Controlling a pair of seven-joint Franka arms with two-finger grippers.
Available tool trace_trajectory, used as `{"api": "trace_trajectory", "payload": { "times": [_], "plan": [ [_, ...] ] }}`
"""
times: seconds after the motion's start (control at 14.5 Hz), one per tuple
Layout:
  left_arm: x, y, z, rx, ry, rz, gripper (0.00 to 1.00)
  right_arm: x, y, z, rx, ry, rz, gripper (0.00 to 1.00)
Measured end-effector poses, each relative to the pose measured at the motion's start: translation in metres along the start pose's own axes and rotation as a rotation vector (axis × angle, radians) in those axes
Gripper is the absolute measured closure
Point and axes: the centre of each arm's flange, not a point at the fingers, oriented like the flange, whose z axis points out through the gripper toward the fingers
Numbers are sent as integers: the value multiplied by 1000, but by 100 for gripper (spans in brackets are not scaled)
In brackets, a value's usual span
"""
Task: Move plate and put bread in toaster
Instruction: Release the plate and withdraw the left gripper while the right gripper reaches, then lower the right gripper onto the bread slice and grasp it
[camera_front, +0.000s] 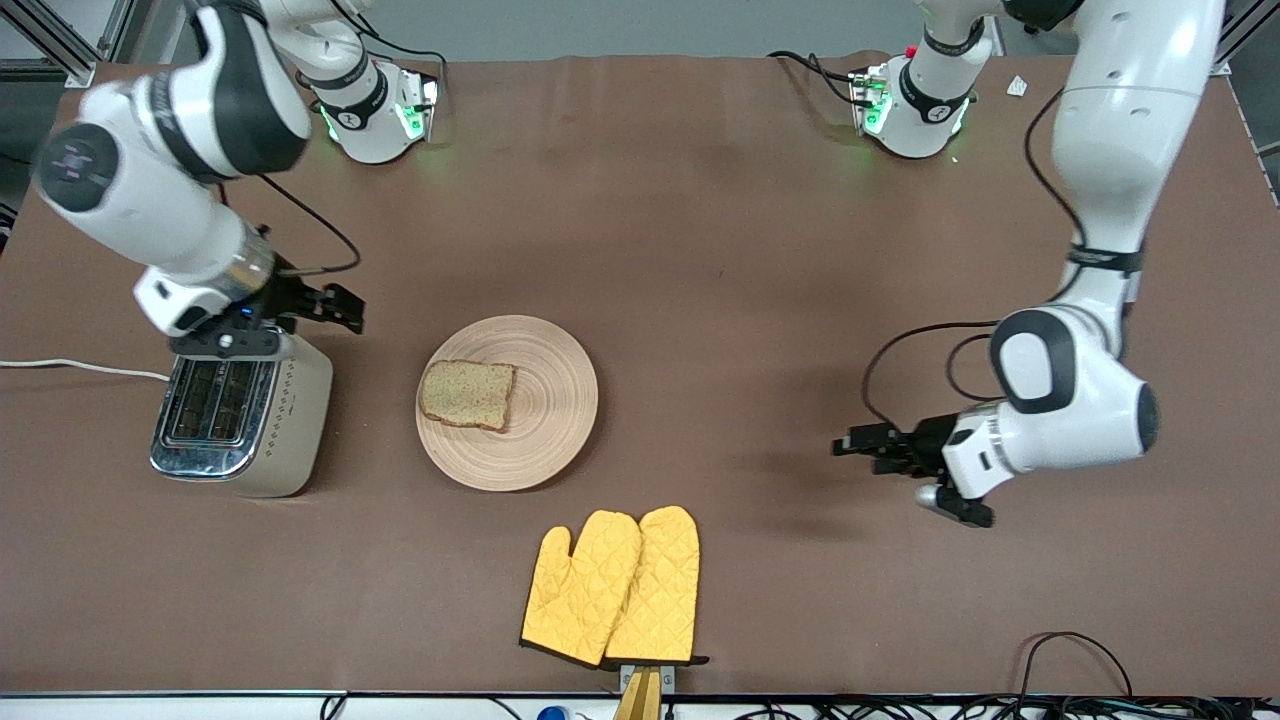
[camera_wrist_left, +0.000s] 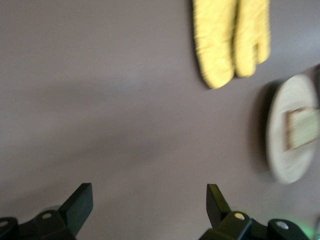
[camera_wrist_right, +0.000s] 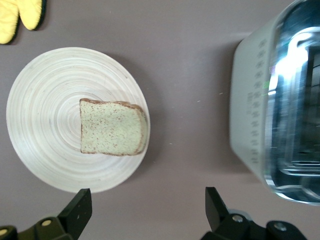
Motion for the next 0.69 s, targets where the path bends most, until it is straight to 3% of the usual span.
{"api": "trace_trajectory", "payload": {
  "times": [0.21,0.48,0.69],
  "plan": [
    [-3,14,-81,166,-66,56,0,5,-18,39,-5,-10,14,0],
    [-24,70,-196,409,-115,114,0,14,-22,103,1,23,28,0],
    [-42,105,-253,466,-98,81,0,11,-17,157,-8,11,33,0]
  ]
}}
